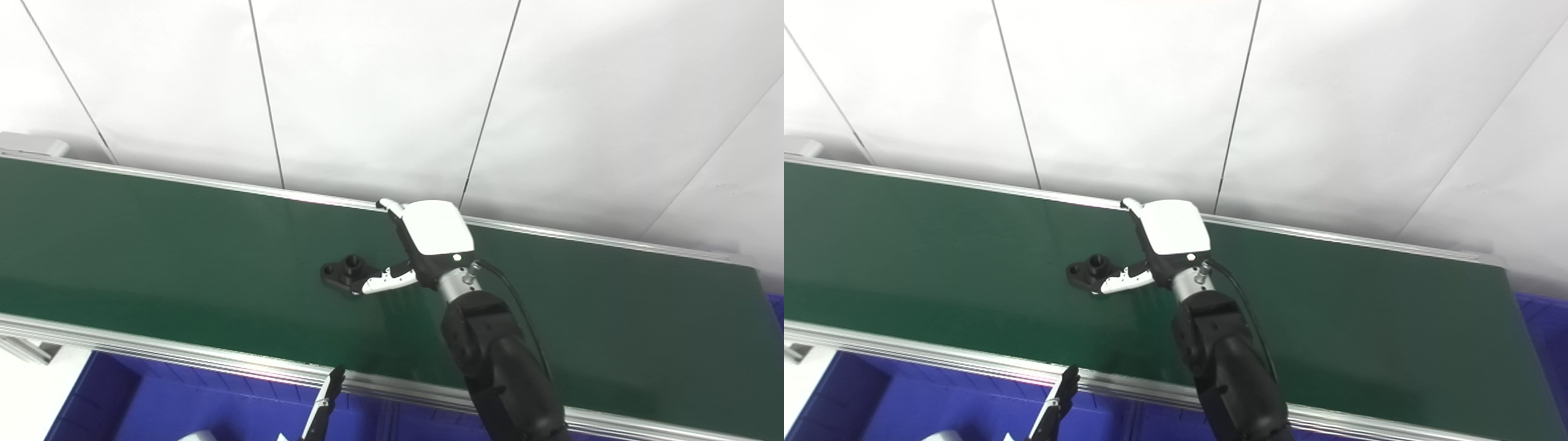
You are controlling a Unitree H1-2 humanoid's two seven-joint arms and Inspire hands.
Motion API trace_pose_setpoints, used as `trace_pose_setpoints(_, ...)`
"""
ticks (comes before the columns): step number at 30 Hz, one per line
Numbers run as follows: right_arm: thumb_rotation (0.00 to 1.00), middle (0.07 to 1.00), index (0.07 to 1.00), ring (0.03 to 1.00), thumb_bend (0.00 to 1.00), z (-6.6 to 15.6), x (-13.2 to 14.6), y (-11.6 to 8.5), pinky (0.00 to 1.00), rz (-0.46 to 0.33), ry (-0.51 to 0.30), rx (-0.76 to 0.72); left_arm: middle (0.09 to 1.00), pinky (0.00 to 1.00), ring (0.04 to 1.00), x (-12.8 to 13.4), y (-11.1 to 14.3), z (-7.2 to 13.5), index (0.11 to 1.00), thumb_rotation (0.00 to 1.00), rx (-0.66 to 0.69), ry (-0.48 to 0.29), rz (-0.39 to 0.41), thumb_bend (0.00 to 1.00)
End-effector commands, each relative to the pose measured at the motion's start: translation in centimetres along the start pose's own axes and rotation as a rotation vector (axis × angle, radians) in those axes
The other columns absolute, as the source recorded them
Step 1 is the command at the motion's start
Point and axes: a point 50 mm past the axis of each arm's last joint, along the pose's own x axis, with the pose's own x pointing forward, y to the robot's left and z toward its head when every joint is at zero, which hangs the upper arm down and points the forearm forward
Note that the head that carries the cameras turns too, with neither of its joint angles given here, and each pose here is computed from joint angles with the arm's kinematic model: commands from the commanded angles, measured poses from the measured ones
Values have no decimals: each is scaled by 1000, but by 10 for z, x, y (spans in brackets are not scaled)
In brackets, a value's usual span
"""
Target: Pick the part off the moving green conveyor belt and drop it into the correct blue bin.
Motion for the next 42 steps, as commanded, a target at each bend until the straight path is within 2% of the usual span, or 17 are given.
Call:
trace_pose_setpoints(1, 665, 756, 868, 629, 1000, 8, 9, -18, 538, -40, 2, -4, 1000, 1000, 1000, 0, -30, 24, 1000, 1000, -94, -66, -40, 530)
trace_pose_setpoints(5, 643, 721, 853, 582, 1000, 5, 10, -8, 472, 4, -18, -113, 1000, 1000, 1000, -2, -32, 27, 1000, 1000, -104, -59, -36, 544)
trace_pose_setpoints(8, 633, 605, 841, 397, 1000, 6, 10, 3, 311, 41, -34, -203, 1000, 1000, 1000, -4, -33, 29, 1000, 1000, -108, -52, -37, 526)
trace_pose_setpoints(9, 634, 590, 837, 371, 1000, 7, 10, 6, 288, 55, -36, -212, 998, 1000, 998, -5, -33, 30, 1000, 1000, -105, -50, -35, 525)
trace_pose_setpoints(12, 611, 553, 723, 391, 990, 7, 9, 17, 296, 74, -45, -201, 997, 1000, 994, -7, -35, 32, 1000, 1000, -99, -46, -35, 540)
trace_pose_setpoints(13, 610, 551, 719, 392, 989, 3, 9, 27, 297, 83, -58, -188, 997, 1000, 994, -8, -35, 33, 1000, 1000, -103, -41, -34, 541)
trace_pose_setpoints(14, 571, 423, 615, 302, 887, 1, 8, 34, 226, 89, -66, -179, 999, 1000, 997, -8, -36, 33, 1000, 1000, -106, -38, -32, 554)
trace_pose_setpoints(15, 551, 358, 562, 256, 834, -2, 7, 42, 189, 98, -69, -143, 1000, 1000, 999, -9, -36, 34, 1000, 1000, -108, -36, -33, 561)
trace_pose_setpoints(16, 456, 283, 487, 196, 725, -3, 5, 49, 140, 102, -70, -111, 1000, 1000, 1000, -10, -37, 35, 1000, 1000, -111, -35, -33, 574)
trace_pose_setpoints(17, 313, 255, 486, 170, 620, -3, 2, 54, 118, 101, -70, -87, 1000, 1000, 1000, -10, -37, 35, 1000, 1000, -114, -33, -33, 578)
trace_pose_setpoints(19, 163, 219, 487, 137, 536, -2, -3, 62, 86, 99, -70, -67, 1000, 1000, 997, -11, -38, 37, 1000, 1000, -118, -29, -31, 577)
trace_pose_setpoints(21, 116, 203, 484, 125, 516, -1, -6, 69, 68, 106, -69, -71, 985, 1000, 994, -12, -39, 38, 1000, 1000, -119, -26, -30, 559)
trace_pose_setpoints(24, 111, 195, 485, 120, 514, -3, -9, 75, 61, 122, -62, -89, 980, 1000, 989, -13, -39, 39, 1000, 1000, -117, -26, -30, 550)
trace_pose_setpoints(27, 112, 243, 484, 154, 514, -6, -11, 80, 92, 147, -48, -99, 972, 1000, 979, -13, -39, 39, 1000, 1000, -115, -29, -32, 542)
trace_pose_setpoints(42, 114, 221, 487, 140, 516, -8, -17, 85, 81, 147, -28, -98, 905, 962, 932, -14, -35, 38, 1000, 1000, -107, -34, -52, 475)
